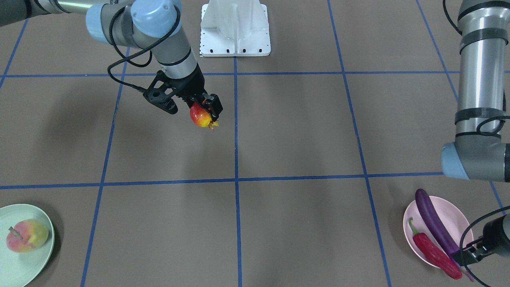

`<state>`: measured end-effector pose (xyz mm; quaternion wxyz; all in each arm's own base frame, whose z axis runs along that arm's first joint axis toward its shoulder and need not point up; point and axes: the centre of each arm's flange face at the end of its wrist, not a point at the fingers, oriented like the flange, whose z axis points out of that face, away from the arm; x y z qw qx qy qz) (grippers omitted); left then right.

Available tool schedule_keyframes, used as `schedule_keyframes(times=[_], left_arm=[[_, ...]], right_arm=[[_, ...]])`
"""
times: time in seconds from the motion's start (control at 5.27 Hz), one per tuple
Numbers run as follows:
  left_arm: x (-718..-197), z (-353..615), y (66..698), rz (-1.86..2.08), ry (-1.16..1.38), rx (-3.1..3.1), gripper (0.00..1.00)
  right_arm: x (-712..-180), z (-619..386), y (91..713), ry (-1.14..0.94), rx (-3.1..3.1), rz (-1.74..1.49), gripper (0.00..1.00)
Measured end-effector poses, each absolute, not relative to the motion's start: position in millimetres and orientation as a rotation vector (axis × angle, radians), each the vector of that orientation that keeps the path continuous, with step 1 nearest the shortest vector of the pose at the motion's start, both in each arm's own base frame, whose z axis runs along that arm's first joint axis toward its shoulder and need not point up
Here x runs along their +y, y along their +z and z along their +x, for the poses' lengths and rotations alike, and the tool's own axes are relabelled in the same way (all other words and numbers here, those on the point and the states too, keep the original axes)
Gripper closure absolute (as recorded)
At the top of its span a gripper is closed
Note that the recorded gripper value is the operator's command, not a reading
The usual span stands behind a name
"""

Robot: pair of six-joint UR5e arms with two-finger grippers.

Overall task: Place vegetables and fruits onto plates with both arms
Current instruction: 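Release the chili by the eggplant while the right gripper carries the pomegranate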

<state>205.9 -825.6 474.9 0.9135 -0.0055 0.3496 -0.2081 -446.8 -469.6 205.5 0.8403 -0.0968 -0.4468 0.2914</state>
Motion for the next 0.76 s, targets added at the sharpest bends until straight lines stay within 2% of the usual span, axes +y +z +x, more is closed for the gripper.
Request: schedule_keyframes(times=[0.38,0.76], left_arm=[[-824,202,427,-0.003,-0.444,0.766,0.00],[-795,197,395,-0.024,-0.424,0.826,0.00]], right_arm=[[-539,-348,256,0.553,-0.925,-0.131,1.00],[-624,-274,339,0.423,-0.810,-0.023,1.00]])
